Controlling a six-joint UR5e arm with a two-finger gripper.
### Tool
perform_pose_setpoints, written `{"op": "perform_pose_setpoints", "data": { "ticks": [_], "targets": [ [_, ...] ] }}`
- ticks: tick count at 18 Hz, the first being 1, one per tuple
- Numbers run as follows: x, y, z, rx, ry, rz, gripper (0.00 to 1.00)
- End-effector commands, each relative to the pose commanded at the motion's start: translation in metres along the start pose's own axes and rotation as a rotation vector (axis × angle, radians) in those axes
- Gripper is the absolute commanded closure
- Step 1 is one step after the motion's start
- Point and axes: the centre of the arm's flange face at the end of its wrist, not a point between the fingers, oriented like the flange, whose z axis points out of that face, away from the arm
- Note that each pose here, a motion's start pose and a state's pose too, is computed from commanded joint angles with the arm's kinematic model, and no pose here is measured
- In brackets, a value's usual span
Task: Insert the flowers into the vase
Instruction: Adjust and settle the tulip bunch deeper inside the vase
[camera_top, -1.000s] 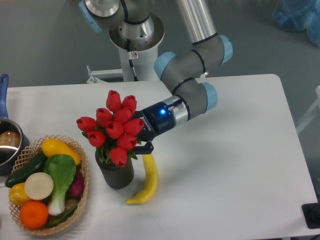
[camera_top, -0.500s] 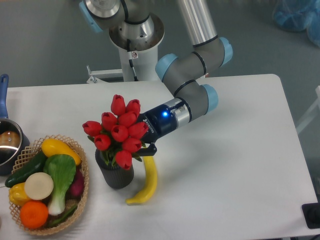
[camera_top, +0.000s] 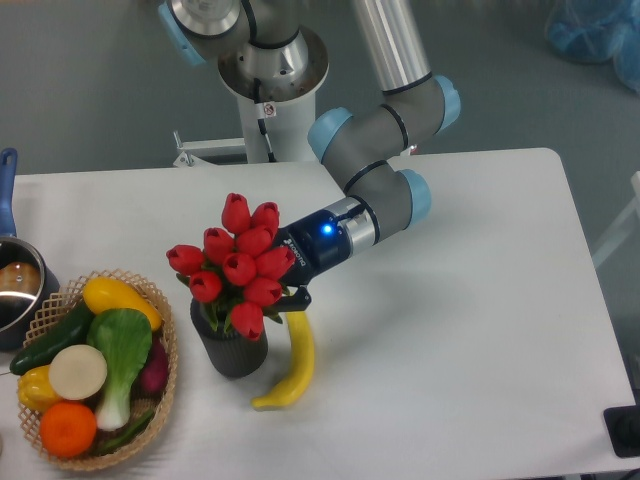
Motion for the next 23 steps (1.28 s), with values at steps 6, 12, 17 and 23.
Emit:
{"op": "perform_pose_setpoints", "data": {
  "ticks": [6,12,17,23],
  "targets": [
    [-0.002,0.005,-0.001,0.000,-0.002,-0.006,0.65],
    [-0.004,0.010,-0.002,-0.002,-0.003,-0.009,0.65],
    [-0.004,0.013,-0.002,-0.002,-0.002,0.006,0.65],
    [-0.004,0.018,-0.002,-0.023,-0.002,0.005,0.65]
  ]
}}
